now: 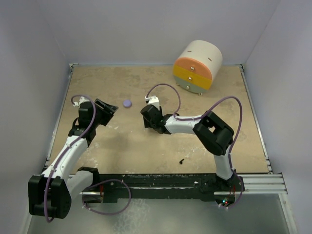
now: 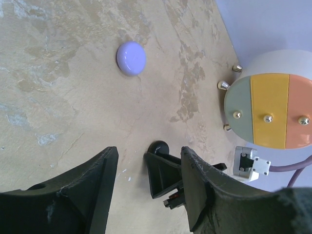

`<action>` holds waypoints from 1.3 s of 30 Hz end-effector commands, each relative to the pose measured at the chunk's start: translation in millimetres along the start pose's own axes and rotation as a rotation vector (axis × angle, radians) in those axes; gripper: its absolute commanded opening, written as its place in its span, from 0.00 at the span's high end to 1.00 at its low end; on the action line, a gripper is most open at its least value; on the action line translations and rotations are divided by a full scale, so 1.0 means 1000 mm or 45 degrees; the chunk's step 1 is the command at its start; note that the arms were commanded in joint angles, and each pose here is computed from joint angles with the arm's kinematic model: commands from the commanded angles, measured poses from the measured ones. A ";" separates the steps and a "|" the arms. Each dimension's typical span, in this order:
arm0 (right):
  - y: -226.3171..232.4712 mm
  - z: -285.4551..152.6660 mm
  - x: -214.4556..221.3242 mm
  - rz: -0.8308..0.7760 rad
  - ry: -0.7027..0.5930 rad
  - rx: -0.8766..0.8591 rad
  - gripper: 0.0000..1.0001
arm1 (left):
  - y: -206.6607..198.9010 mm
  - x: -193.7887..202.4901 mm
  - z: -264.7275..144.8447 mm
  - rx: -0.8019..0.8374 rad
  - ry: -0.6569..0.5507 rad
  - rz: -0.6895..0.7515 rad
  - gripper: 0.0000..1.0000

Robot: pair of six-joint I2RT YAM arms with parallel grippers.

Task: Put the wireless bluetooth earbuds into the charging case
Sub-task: Pick up the charging case at the center of the board.

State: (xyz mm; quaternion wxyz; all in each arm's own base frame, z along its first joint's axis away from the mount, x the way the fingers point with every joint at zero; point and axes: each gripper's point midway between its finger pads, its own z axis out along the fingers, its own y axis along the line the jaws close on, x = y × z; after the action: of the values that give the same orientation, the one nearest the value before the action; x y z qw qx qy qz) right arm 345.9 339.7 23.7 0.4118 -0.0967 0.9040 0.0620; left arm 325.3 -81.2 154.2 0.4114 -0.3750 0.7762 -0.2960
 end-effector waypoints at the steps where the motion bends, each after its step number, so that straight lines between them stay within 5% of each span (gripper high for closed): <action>1: -0.008 0.006 0.017 -0.047 0.047 -0.013 0.45 | -0.015 -0.002 -0.003 0.073 0.019 0.037 0.47; 10: -0.015 0.000 0.007 -0.143 -0.019 -0.068 0.54 | -0.023 0.006 -0.004 0.121 0.095 0.073 0.47; 25: -0.003 -0.095 -0.068 -0.357 -0.493 -0.453 0.58 | -0.039 0.041 0.004 0.319 0.311 0.070 0.47; 39: 0.023 -0.130 -0.069 -0.482 -0.574 -0.762 0.57 | -0.080 0.099 0.004 0.557 0.453 0.113 0.47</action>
State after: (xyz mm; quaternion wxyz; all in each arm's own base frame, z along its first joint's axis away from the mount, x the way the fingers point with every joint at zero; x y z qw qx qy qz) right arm 292.5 337.3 133.8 0.5301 -0.3450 0.7377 0.2363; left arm 313.5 -181.2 143.8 0.3243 -0.2297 0.7965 -0.4557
